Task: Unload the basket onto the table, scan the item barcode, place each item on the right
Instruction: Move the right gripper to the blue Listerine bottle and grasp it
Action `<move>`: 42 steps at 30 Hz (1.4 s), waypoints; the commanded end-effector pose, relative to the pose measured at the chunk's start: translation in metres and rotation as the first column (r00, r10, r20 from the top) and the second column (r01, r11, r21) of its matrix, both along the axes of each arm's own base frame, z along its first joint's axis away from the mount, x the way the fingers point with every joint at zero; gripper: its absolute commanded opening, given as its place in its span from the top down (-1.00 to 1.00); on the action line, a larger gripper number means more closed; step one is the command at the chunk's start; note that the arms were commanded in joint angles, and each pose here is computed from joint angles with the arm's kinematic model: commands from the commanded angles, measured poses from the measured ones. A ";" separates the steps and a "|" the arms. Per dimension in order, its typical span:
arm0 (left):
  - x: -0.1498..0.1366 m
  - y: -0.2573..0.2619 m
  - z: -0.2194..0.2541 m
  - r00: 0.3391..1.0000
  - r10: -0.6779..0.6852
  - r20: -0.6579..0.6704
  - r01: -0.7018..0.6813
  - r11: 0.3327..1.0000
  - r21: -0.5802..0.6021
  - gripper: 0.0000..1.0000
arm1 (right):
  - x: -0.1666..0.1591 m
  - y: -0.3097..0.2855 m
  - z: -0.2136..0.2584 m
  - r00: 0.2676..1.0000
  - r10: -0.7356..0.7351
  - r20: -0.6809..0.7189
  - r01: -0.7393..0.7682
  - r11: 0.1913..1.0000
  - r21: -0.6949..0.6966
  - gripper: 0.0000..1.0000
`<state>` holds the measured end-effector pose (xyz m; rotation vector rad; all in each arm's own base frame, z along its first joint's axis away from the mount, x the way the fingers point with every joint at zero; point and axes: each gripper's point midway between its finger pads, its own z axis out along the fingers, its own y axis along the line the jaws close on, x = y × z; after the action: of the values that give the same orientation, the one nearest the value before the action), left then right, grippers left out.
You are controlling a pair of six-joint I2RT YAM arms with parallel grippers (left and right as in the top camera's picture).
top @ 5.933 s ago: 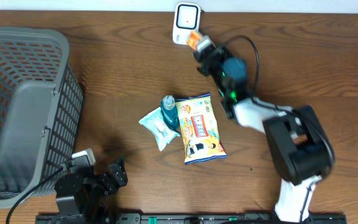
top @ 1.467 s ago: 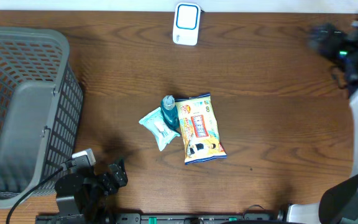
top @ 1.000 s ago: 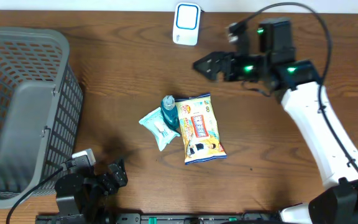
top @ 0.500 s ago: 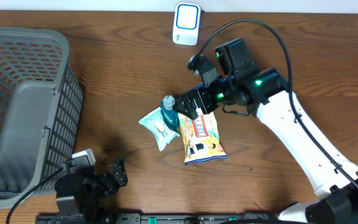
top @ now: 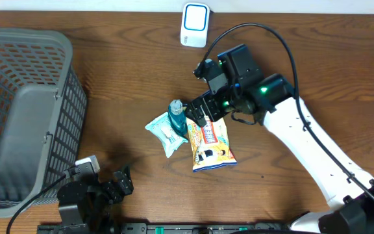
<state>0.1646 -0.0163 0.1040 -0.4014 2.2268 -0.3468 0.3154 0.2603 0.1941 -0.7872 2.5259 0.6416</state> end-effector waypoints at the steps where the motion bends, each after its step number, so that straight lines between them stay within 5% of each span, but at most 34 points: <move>1: 0.000 -0.001 0.001 1.000 -0.013 0.005 0.013 1.000 0.003 -0.96 | 0.001 0.010 0.012 0.996 -0.014 0.089 0.017 0.999 -0.030 -0.99; 5: 0.000 -0.001 0.001 1.000 -0.013 0.005 0.013 1.000 0.003 -0.95 | -0.005 0.036 0.017 0.990 0.026 0.139 -0.024 1.000 -0.016 -0.99; 13: 0.000 -0.001 0.001 1.000 -0.013 0.005 0.013 1.000 0.003 -0.96 | 0.029 0.041 -0.015 0.948 -0.171 0.267 0.216 0.965 -0.149 -0.99; 22: 0.000 -0.001 0.001 1.000 -0.013 0.005 0.013 1.000 0.003 -0.96 | 0.029 0.067 -0.072 0.975 -0.160 0.153 0.186 0.968 -0.168 -0.92; 29: 0.000 -0.001 0.001 1.000 -0.013 0.005 0.013 1.000 0.003 -0.96 | 0.028 0.067 -0.089 0.980 -0.154 0.126 0.177 0.965 -0.196 -0.25; 35: 0.000 -0.001 0.001 1.000 -0.013 0.005 0.013 1.000 0.003 -0.95 | 0.028 0.067 -0.089 0.976 -0.178 0.123 0.200 0.961 -0.193 0.08; 38: 0.000 -0.001 0.001 1.000 -0.013 0.005 0.013 1.000 0.003 -0.96 | 0.040 0.052 -0.087 0.935 -0.314 0.168 0.344 0.917 -0.202 0.29; 42: 0.000 -0.001 0.001 1.000 -0.013 0.005 0.013 1.000 0.003 -0.96 | 0.048 0.042 -0.084 0.864 -0.475 0.165 0.499 0.851 -0.164 0.34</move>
<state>0.1645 -0.0163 0.1039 -0.4015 2.2272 -0.3468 0.3505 0.3144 0.1060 -0.4573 2.5698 0.2193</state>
